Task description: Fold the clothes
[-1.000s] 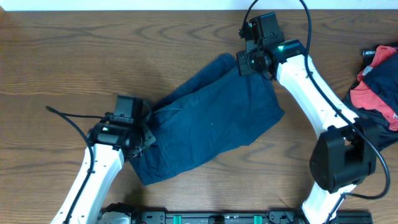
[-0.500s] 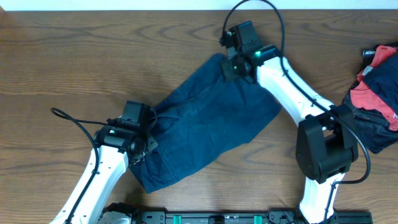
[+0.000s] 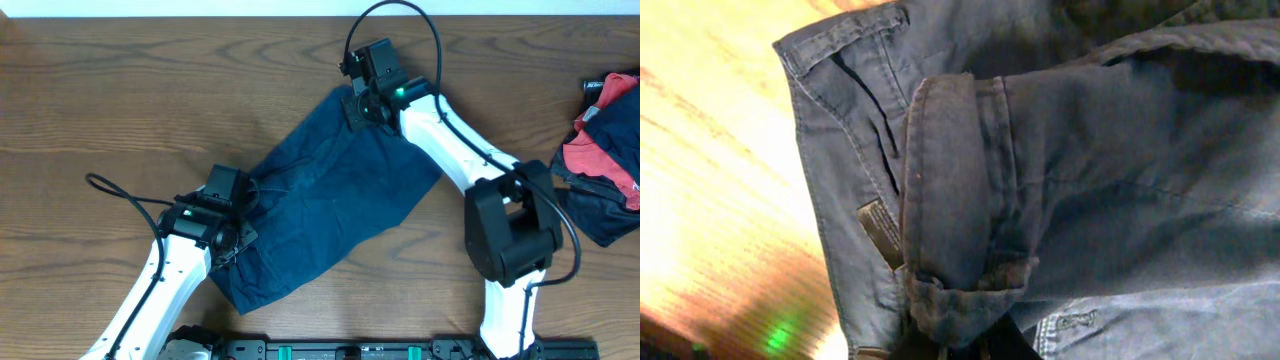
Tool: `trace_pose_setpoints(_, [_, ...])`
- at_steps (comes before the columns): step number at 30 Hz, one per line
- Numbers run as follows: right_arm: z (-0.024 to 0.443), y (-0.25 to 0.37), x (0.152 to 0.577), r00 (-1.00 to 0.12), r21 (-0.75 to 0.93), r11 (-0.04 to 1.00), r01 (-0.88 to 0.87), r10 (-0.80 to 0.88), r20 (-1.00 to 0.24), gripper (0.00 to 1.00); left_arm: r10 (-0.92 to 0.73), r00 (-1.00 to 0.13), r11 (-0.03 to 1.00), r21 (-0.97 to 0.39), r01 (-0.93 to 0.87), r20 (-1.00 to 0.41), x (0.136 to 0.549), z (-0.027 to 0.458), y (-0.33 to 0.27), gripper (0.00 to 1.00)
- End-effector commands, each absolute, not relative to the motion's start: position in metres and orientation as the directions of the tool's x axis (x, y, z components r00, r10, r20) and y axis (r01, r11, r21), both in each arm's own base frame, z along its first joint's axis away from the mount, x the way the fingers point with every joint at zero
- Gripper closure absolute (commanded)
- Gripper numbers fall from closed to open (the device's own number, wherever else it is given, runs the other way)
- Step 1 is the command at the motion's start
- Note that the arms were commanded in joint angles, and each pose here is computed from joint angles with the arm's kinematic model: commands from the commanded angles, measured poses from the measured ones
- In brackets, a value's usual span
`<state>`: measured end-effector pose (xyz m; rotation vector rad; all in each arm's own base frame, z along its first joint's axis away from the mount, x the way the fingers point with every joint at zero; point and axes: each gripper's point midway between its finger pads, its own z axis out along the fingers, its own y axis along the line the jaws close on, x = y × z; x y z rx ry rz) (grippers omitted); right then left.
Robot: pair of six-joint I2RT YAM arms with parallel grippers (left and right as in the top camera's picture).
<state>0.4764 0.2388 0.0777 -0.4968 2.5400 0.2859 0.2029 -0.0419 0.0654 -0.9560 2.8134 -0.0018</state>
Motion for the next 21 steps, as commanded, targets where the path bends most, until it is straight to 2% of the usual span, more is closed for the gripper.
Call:
trace_pose_setpoints(1, [0.079,0.238,0.486,-0.799,0.129,0.92,-0.37,-0.244,-0.549,0.99,-0.623,-0.765,0.778,-0.027,-0.628,-0.164,0.196,0.062,-0.037,0.94])
trace_pose_setpoints(2, [0.078,0.238,0.486,-0.8,0.131,0.92,-0.37,-0.244,-0.549,0.99,-0.624,-0.765,0.777,-0.027,-0.628,-0.163,0.196,0.062,-0.037,0.91])
trace_pose_setpoints(4, [0.077,0.238,0.486,-0.8,0.13,0.92,-0.37,-0.244,-0.548,0.98,-0.624,-0.765,0.777,-0.026,-0.628,-0.163,0.196,0.062,-0.037,0.49])
trace_pose_setpoints(5, [0.077,0.238,0.486,-0.8,0.13,0.92,-0.37,-0.244,-0.548,0.88,-0.624,-0.765,0.777,-0.026,-0.628,-0.163,0.196,0.062,-0.037,0.37])
trace_pose_setpoints(6, [0.077,0.238,0.487,-0.8,0.13,0.92,-0.37,-0.244,-0.549,0.62,-0.624,-0.765,0.777,-0.026,-0.628,-0.163,0.196,0.062,-0.037,0.29])
trace_pose_setpoints(7, [0.078,0.238,0.487,-0.799,0.13,0.92,-0.37,-0.244,-0.55,0.45,-0.624,-0.764,0.777,-0.028,-0.629,-0.165,0.197,0.062,-0.037,0.25])
trace_pose_setpoints(8, [0.078,0.238,0.487,-0.799,0.13,0.92,-0.37,-0.243,-0.551,0.16,-0.624,-0.763,0.777,-0.032,-0.629,-0.169,0.198,0.063,-0.037,0.22])
trace_pose_setpoints(9, [0.078,0.237,0.488,-0.798,0.131,0.921,-0.368,-0.24,-0.553,0.01,-0.624,-0.761,0.777,-0.037,-0.629,-0.178,0.201,0.063,-0.037,0.2])
trace_pose_setpoints(12, [0.081,0.232,0.492,-0.797,0.132,0.924,-0.358,-0.23,-0.558,0.01,-0.627,-0.752,0.776,-0.078,-0.626,-0.206,0.212,0.065,-0.04,0.19])
trace_pose_setpoints(16, [0.093,0.221,0.502,-0.799,0.132,0.933,-0.336,-0.208,-0.565,0.01,-0.632,-0.734,0.773,-0.142,-0.618,-0.248,0.23,0.069,-0.045,0.23])
trace_pose_setpoints(21, [0.123,0.203,0.517,-0.795,0.131,0.944,-0.303,-0.175,-0.581,0.01,-0.607,-0.721,0.794,-0.214,-0.569,-0.335,0.258,0.079,-0.05,0.23])
